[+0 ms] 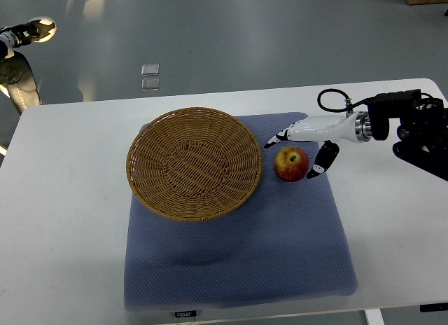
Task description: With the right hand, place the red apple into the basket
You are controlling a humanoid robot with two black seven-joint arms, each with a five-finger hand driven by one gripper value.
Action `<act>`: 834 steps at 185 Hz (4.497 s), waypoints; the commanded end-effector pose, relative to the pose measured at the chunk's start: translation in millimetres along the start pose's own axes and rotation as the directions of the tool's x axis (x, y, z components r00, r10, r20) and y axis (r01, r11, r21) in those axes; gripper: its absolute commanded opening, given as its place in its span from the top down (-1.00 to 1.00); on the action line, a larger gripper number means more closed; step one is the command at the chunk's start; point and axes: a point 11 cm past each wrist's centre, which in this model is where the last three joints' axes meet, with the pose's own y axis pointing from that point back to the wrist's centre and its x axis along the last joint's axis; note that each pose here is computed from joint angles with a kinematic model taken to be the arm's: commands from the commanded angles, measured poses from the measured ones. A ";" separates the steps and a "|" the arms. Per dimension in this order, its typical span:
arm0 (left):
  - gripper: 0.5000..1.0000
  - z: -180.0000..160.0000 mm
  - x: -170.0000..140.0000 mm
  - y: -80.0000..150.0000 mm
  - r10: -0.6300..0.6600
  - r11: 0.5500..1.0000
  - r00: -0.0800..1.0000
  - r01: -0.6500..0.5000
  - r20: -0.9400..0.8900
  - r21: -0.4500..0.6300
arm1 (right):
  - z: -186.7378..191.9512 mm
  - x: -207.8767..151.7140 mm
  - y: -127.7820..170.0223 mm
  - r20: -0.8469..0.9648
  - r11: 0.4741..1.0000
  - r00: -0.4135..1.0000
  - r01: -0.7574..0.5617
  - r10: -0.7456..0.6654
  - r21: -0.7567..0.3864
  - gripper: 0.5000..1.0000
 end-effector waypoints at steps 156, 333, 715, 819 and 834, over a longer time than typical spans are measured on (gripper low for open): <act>-1.00 0.0 0.0 0.0 0.000 1.000 1.000 0.000 0.000 0.000 | 6.4 -5.6 -4.8 -0.016 1.000 1.000 0.017 -0.017 -0.025 0.32; -1.00 0.0 -0.1 0.0 -0.001 1.000 1.000 0.001 0.000 0.000 | -50.2 124.2 -9.8 -0.218 0.991 0.967 -0.126 0.134 0.052 0.28; -1.00 0.0 0.0 0.0 0.000 1.000 1.000 0.000 0.000 0.000 | -95.3 129.2 -85.6 -0.068 0.967 0.970 -0.225 0.234 0.123 -0.66; -1.00 0.0 0.0 0.0 0.000 1.000 1.000 0.000 0.000 0.000 | 2.7 182.7 -1.5 0.831 0.618 0.232 -0.769 0.505 -0.161 -0.66; -1.00 0.0 0.0 0.0 0.000 1.000 1.000 0.000 0.000 0.000 | 24.7 166.7 3.9 0.875 0.586 0.078 -0.771 0.477 -0.251 -0.66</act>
